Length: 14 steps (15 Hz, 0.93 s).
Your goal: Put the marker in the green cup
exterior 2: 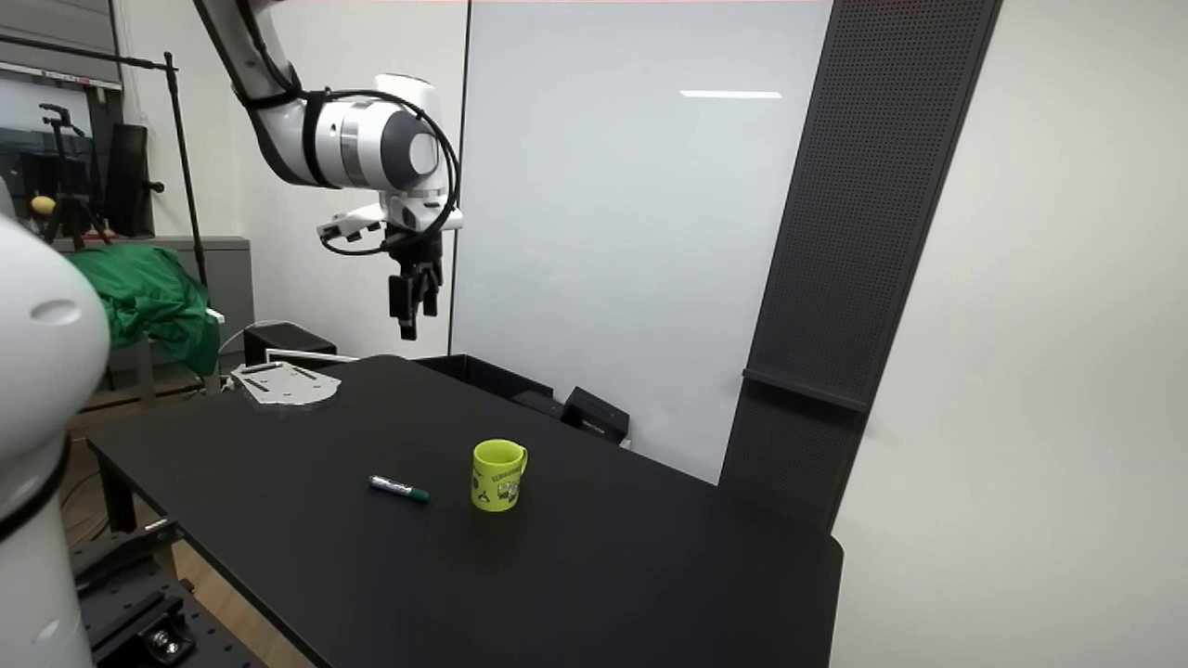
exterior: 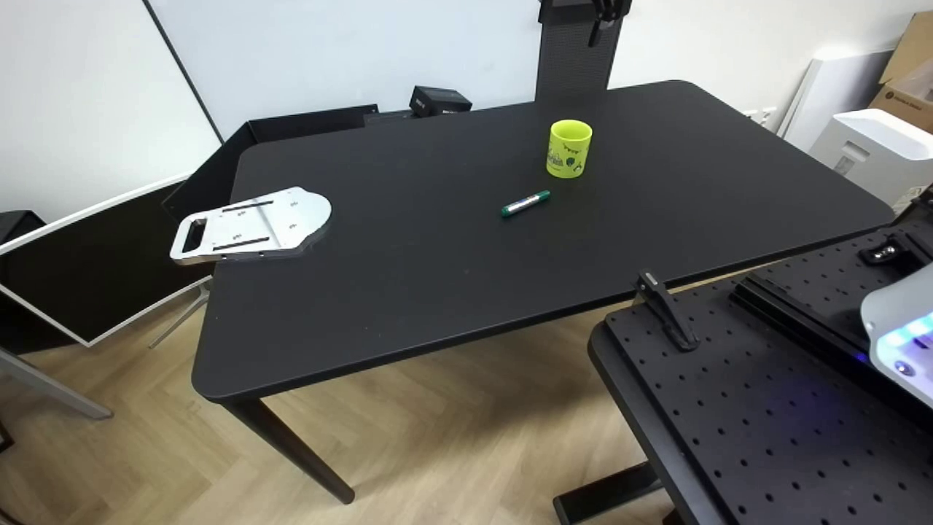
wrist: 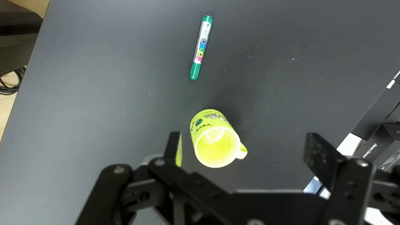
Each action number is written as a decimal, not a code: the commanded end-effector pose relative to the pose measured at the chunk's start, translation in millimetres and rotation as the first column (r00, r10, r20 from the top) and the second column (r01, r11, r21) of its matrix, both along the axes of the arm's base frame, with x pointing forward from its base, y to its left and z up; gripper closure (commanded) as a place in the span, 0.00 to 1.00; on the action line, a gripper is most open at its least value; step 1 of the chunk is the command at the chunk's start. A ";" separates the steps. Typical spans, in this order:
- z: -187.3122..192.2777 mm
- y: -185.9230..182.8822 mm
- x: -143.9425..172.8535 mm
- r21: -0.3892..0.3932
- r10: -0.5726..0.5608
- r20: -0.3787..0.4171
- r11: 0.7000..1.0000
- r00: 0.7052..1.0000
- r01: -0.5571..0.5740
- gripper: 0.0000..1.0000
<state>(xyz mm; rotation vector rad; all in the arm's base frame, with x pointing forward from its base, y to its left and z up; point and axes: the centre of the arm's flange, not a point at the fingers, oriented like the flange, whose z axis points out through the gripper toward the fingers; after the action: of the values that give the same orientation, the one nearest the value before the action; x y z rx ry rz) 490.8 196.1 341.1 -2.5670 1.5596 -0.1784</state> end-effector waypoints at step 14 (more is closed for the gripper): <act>-22.4 -13.5 46.9 -0.025 -0.083 -0.026 0.996 0.996 0.082 0.00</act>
<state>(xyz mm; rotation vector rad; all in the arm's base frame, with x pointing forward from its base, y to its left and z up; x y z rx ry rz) 509.7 175.9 328.2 -2.5550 1.6177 -0.1756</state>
